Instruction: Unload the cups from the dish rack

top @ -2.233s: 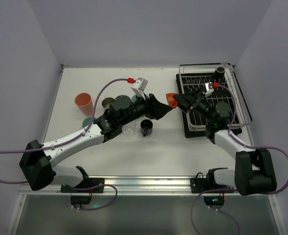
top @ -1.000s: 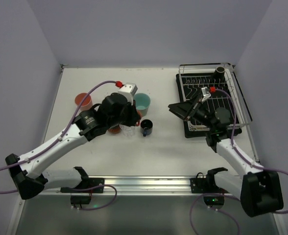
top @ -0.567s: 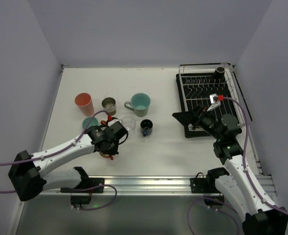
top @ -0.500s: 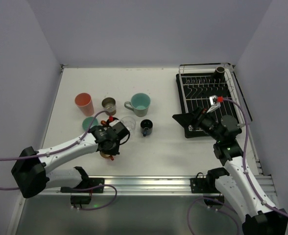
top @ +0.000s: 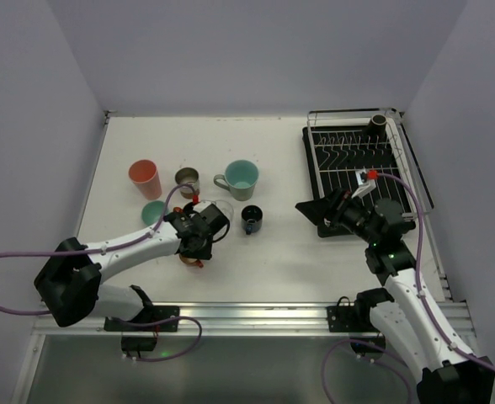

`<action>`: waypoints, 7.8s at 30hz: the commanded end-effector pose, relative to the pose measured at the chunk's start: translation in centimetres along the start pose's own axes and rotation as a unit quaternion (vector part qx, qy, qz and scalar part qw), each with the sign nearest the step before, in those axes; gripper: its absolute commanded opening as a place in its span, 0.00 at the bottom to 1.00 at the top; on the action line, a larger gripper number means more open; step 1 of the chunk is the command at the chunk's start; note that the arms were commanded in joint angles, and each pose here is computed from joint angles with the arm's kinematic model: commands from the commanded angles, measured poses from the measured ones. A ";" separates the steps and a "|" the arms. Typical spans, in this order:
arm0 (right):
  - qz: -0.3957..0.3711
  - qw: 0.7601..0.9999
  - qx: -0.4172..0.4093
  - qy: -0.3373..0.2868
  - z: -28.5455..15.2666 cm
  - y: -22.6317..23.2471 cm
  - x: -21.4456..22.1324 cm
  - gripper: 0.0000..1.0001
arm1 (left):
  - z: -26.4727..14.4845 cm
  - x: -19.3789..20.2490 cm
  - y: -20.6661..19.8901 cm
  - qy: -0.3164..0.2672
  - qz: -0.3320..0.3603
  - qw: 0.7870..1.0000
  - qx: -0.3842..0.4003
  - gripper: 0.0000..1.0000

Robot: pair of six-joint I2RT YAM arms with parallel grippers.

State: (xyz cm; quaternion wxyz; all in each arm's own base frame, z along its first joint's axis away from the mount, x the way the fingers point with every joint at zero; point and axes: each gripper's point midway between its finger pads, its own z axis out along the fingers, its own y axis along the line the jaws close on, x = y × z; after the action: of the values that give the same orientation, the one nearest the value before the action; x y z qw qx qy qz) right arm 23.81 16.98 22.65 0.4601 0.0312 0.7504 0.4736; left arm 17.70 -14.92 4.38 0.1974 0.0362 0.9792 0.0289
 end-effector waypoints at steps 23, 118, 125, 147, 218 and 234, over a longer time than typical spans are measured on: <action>-0.071 0.955 0.255 -0.137 1.9 -6.3 -13.0 0.89 | -25.2 -17.5 -1.0 -0.442 0.017 0.870 0.219 0.92; 0.082 0.978 -0.169 -0.091 -0.9 4.5 -5.6 0.23 | -25.2 -18.7 -21.5 -0.252 -0.037 0.693 0.675 0.71; 0.081 0.978 -0.171 -0.086 -0.2 4.5 -5.4 0.24 | -24.9 -17.4 -22.0 -0.230 -0.040 0.693 0.682 0.62; 0.102 0.979 -0.165 -0.063 1.4 3.4 -3.6 0.24 | -23.9 -17.6 -22.6 -0.234 -0.029 0.696 0.678 0.55; -0.061 0.993 0.050 -0.085 -4.9 1.2 -3.0 0.99 | -10.4 -9.0 -10.7 -0.210 0.085 0.955 0.191 1.00; -0.151 0.936 0.099 -0.302 -15.1 8.6 -11.6 0.99 | -32.8 -16.7 1.6 -0.527 -0.047 0.812 0.247 1.00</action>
State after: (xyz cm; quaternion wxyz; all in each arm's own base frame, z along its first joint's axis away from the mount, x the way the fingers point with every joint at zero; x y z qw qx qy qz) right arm 16.14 7.44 38.62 0.7151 0.0759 0.6129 0.3274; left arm 19.85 -18.11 40.41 0.6440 0.0712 0.7069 -0.2838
